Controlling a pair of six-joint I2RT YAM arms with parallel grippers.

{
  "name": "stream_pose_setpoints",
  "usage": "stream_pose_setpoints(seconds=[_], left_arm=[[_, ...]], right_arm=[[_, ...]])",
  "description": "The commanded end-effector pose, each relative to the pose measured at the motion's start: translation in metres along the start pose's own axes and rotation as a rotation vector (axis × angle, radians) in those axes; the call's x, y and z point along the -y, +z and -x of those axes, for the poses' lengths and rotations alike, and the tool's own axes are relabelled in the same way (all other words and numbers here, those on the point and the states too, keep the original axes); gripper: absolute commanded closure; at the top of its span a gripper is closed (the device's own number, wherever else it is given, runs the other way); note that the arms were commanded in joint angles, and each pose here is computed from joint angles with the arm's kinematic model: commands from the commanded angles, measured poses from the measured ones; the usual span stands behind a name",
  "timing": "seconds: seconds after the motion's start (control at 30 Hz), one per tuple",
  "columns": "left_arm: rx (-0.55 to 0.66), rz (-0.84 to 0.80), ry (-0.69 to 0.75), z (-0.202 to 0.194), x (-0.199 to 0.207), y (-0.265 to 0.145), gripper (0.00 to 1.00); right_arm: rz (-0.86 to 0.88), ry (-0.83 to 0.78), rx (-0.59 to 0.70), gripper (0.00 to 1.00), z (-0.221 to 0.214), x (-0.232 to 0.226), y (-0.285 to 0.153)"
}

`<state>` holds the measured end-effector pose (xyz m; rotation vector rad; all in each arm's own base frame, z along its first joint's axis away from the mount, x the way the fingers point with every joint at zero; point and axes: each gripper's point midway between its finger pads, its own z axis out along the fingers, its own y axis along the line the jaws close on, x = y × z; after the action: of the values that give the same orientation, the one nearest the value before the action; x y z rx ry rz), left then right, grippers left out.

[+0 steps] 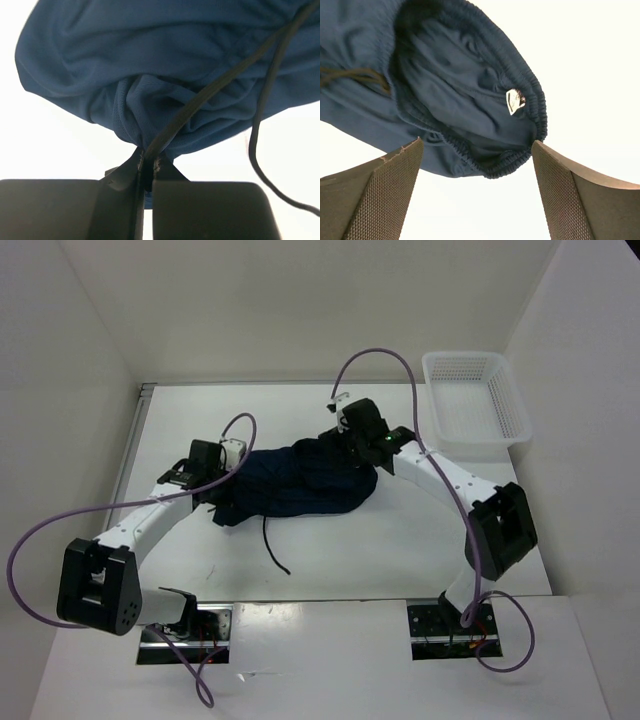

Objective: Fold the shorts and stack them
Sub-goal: Flatten the shorts out

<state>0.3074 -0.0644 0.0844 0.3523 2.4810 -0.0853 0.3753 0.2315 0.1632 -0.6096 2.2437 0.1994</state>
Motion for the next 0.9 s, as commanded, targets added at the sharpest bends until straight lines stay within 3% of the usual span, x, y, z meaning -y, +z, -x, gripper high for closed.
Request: stream_pose_setpoints(seconds=[0.0,0.2,0.27,0.37,0.4,0.53,0.63,0.7,0.77,0.87], left_arm=[[-0.023,-0.016,0.007,-0.010,0.004,-0.003,1.00],[-0.044,-0.006,0.006,-0.020,0.003,-0.003,1.00],[-0.055,-0.007,0.006,-0.024,0.003,-0.002,1.00],[-0.055,-0.007,0.006,-0.024,0.003,-0.002,1.00],[-0.037,0.005,0.007,-0.019,0.001,-0.005,1.00],[0.033,0.058,-0.019,0.008,-0.016,-0.011,1.00],[0.119,0.148,-0.061,0.037,-0.045,-0.020,1.00],[0.164,0.187,-0.098,0.055,-0.065,-0.029,1.00],[0.177,0.221,-0.116,0.061,-0.077,-0.031,1.00],[0.139,0.195,-0.091,0.052,-0.063,-0.027,1.00]], right_arm=[[0.056,-0.092,-0.139,0.05,-0.047,-0.018,0.031],[0.108,-0.175,-0.253,0.02,-0.089,-0.046,0.055],[0.095,-0.166,-0.293,0.07,-0.100,-0.046,0.070],[0.069,-0.126,-0.322,0.46,-0.106,-0.042,0.084],[0.062,-0.108,-0.313,0.71,-0.099,-0.038,0.083],[0.111,-0.036,-0.245,1.00,-0.064,-0.034,0.072],[0.218,0.074,-0.110,1.00,-0.013,-0.027,0.035],[0.238,0.204,0.047,1.00,0.025,0.014,0.001],[0.237,0.286,0.147,1.00,0.038,0.051,-0.025],[0.245,0.348,0.161,1.00,0.026,0.063,-0.030]])
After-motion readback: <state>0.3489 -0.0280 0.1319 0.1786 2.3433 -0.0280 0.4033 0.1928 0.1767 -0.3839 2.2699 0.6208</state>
